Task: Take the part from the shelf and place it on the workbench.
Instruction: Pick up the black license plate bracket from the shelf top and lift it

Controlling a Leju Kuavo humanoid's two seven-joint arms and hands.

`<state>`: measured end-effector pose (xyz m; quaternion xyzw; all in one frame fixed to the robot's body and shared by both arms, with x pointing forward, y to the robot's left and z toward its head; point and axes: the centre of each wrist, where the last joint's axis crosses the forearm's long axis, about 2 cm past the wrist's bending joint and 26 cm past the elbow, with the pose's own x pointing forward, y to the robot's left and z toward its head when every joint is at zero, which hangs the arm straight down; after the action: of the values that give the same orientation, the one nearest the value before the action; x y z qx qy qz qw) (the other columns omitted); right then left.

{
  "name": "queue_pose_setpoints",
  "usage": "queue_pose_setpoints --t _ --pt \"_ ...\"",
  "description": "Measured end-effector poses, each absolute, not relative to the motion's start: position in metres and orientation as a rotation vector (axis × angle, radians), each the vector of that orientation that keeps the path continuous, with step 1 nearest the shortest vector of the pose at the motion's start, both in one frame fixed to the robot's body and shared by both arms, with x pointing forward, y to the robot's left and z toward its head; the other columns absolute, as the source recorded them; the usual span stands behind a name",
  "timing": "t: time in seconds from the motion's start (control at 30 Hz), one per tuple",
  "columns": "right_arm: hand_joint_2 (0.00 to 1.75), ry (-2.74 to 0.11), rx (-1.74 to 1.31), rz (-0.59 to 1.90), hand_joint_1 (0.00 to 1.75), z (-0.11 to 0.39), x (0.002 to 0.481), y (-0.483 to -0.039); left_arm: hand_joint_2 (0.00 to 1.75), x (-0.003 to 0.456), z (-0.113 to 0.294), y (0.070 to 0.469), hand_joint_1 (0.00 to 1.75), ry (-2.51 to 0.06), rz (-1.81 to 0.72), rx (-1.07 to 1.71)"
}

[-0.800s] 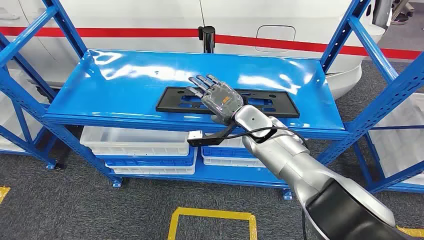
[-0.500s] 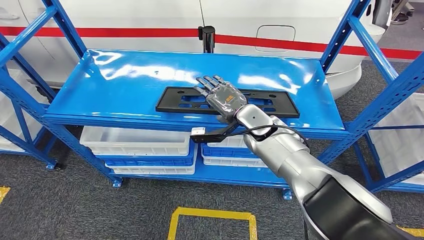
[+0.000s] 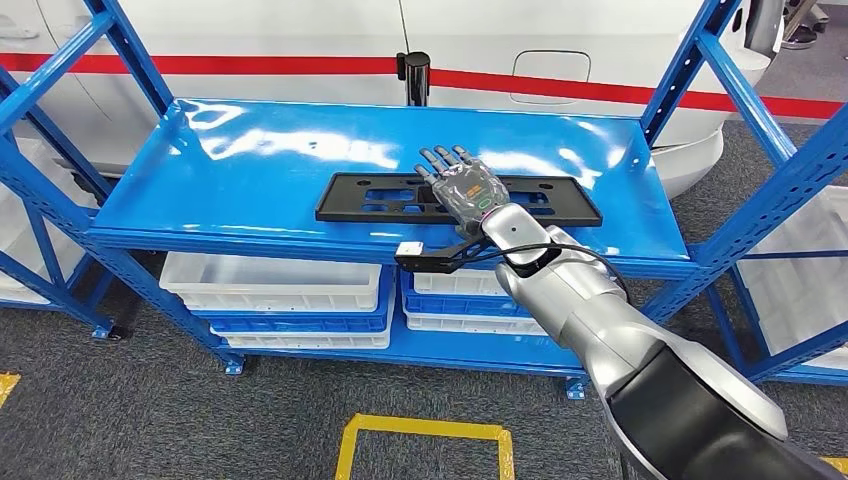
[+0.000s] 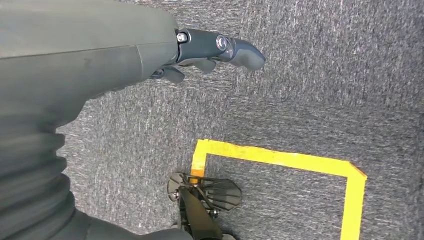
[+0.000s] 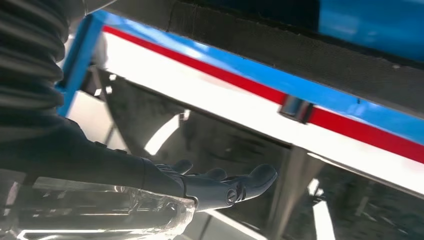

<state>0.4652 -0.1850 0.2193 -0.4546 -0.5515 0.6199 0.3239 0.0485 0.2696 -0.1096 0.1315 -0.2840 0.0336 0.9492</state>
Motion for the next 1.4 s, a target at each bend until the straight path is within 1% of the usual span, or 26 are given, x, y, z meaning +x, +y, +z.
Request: queue_pose_setpoints --t 0.43,0.47,0.57,0.6,0.7,0.83,1.0,1.13,1.4 --pt "1.75 -1.358 -1.252 1.61 0.0 0.216 0.469 -0.207 1.75 0.048 -0.11 0.27 0.0 -0.597 0.074 0.278" --pt "1.75 -1.35 -1.257 1.608 0.38 0.216 0.469 -0.209 1.75 0.048 -0.11 0.27 0.0 -0.598 0.074 0.279" --pt "1.75 -1.322 -1.279 1.601 1.68 0.214 0.47 -0.217 1.75 0.048 -0.11 0.27 0.0 -0.611 0.074 0.282" --pt "1.75 -1.311 -1.285 1.598 1.74 0.213 0.47 -0.221 1.31 0.048 -0.11 0.27 0.0 -0.624 0.079 0.285" --pt "1.75 -1.292 -1.292 1.591 1.75 0.211 0.471 -0.232 0.0 0.048 -0.11 0.272 0.0 -0.711 0.11 0.318" --pt "1.75 -1.303 -1.288 1.583 1.75 0.205 0.47 -0.245 1.75 0.047 -0.109 0.273 0.0 -0.805 0.15 0.389" --pt "1.75 -1.439 -1.258 1.574 1.75 0.202 0.468 -0.257 1.75 0.046 -0.11 0.274 0.0 -0.826 0.189 0.401" --pt "1.75 -1.605 -1.232 1.548 1.75 0.209 0.469 -0.264 1.75 0.047 -0.11 0.274 0.0 -0.83 0.184 0.378" --pt "1.75 -1.836 -1.219 1.451 1.75 0.227 0.469 -0.271 1.75 0.047 -0.11 0.273 0.0 -0.802 0.201 0.34"
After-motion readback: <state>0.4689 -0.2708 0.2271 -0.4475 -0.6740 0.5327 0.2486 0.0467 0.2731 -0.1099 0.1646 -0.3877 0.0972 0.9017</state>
